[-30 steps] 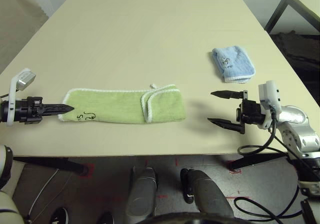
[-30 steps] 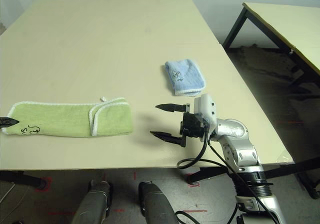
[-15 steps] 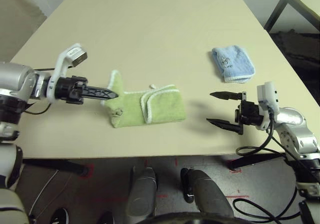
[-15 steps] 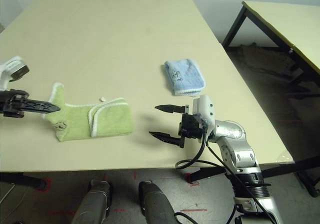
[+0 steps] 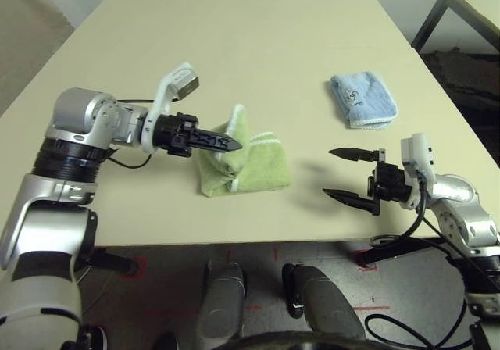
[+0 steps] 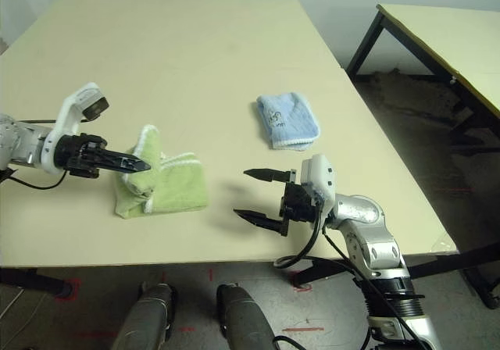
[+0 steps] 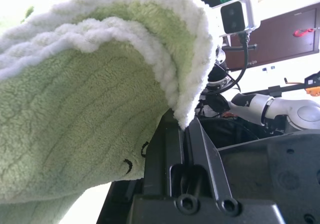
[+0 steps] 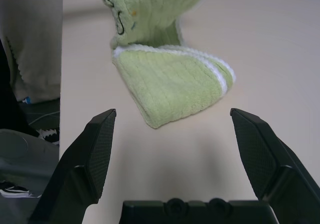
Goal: Fold the towel and set it aside.
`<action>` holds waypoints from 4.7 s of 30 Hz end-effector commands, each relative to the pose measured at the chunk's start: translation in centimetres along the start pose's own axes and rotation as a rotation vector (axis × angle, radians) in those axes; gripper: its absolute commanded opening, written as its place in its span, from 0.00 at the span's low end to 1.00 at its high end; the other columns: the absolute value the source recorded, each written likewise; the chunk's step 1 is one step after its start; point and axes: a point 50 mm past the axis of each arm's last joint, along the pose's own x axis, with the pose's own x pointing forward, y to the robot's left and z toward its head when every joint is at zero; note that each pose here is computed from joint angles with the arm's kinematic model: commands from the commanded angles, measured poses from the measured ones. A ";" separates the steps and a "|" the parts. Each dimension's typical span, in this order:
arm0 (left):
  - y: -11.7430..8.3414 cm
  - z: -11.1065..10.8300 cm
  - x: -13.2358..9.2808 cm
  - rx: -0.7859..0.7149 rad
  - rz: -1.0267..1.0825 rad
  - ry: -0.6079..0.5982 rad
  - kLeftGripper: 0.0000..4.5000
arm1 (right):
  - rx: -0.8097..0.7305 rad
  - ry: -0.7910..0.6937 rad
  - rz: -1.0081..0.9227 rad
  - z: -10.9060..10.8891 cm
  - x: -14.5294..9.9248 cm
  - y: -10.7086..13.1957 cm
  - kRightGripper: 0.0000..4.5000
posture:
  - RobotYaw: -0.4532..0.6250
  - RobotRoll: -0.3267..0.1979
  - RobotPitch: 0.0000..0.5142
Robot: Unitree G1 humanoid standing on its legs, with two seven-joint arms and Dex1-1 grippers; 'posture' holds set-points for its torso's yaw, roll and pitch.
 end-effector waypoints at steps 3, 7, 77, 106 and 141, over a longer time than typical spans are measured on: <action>-0.1 1.0 0.5 0.038 -0.007 -0.022 0.01 | 0.015 0.003 0.008 -0.2 0.2 0.4 1.00 | 0.40 0.62 0.34; 0.2 1.4 1.5 0.047 -0.018 -0.028 0.01 | 0.018 0.003 0.007 -0.3 0.1 0.4 1.00 | 0.39 0.62 0.34; 4.7 -6.0 1.3 1.067 0.219 -0.176 1.00 | 0.075 0.050 0.245 1.8 12.7 0.2 0.01 | 0.45 0.62 0.33; 3.3 -5.9 1.9 0.999 0.147 -0.178 0.01 | 0.067 0.136 0.257 0.3 13.5 0.2 0.00 | 0.46 0.62 0.32; 1.8 -4.4 -3.4 1.028 0.309 -0.173 0.01 | 0.089 0.030 0.153 5.1 11.5 -3.0 0.00 | 0.48 0.62 0.33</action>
